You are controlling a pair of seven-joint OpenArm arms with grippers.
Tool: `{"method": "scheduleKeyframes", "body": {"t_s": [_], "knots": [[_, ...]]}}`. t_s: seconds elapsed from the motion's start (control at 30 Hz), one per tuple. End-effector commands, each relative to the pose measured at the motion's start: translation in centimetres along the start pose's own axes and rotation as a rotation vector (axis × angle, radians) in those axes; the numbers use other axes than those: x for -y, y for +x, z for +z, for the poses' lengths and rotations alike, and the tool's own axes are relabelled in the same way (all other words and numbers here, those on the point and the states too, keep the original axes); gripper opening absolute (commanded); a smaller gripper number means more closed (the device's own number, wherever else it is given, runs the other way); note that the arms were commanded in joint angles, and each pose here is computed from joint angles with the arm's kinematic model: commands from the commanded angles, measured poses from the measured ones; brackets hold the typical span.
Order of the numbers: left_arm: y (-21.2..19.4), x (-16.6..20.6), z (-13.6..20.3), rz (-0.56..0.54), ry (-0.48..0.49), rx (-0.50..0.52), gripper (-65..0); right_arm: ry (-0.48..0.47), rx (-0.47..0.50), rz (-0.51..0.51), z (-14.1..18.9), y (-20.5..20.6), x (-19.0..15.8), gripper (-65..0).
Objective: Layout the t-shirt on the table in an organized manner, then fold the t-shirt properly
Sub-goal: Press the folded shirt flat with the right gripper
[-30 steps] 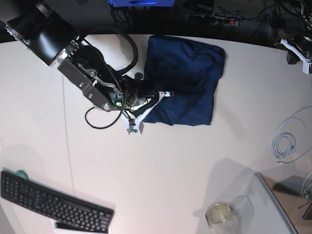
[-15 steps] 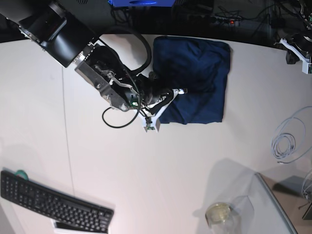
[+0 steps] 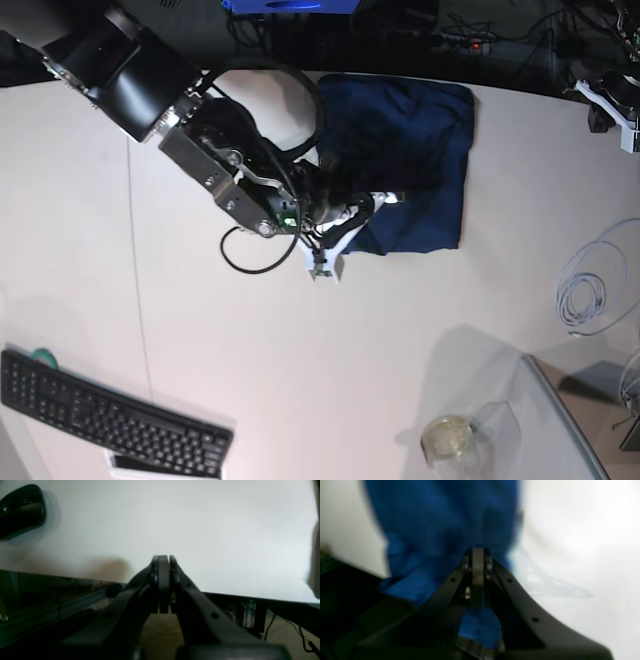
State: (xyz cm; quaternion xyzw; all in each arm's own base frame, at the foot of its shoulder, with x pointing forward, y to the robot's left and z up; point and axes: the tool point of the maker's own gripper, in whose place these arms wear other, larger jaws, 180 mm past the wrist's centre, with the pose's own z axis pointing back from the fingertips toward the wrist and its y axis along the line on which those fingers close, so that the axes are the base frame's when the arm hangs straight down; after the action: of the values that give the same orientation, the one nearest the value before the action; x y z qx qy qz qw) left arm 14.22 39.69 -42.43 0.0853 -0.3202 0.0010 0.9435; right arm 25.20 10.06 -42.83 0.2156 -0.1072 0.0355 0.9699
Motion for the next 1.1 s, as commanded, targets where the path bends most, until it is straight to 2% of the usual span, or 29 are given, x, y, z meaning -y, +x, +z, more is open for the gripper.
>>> {"method": "scheduleKeyframes", "body": {"t_s": [0.0, 0.17, 0.27, 0.4, 0.63, 0.8, 1.0, 1.07], "knots": [[2.1, -0.7, 0.0, -0.007, 0.016, 0.059, -65.0, -0.008, 0.033, 0.005, 0.3, 1.4, 0.0, -65.0], [2.5, 1.0, -1.6, 0.051, -0.017, 0.078, -65.0, -0.032, -0.002, -0.014, -1.0, 0.6, 0.3, -65.0], [2.6, 4.1, -2.6, 0.012, -0.093, 0.063, -65.0, -0.047, 0.014, -0.019, -1.4, 0.9, 0.7, -65.0], [1.7, 6.6, -3.3, -0.006, -0.152, 0.034, -65.0, -0.044, 0.019, -0.019, -1.4, 1.0, 0.5, -65.0], [1.0, 10.9, -4.0, -0.035, -0.249, 0.012, -65.0, 0.01, 0.025, -0.012, -1.3, 1.3, -2.5, -65.0], [0.7, 13.2, -4.3, -0.047, -0.299, 0.003, -65.0, -0.003, 0.02, -0.016, -2.4, 1.6, -3.5, -65.0], [0.6, 12.9, -3.7, -0.052, -0.289, 0.006, -65.0, -0.043, 0.085, 0.095, -3.2, 2.8, -4.4, -65.0], [0.5, 10.4, -2.6, -0.05, -0.229, 0.015, -65.0, -0.056, 0.111, 0.096, -3.4, 3.5, -4.1, -65.0]]}}
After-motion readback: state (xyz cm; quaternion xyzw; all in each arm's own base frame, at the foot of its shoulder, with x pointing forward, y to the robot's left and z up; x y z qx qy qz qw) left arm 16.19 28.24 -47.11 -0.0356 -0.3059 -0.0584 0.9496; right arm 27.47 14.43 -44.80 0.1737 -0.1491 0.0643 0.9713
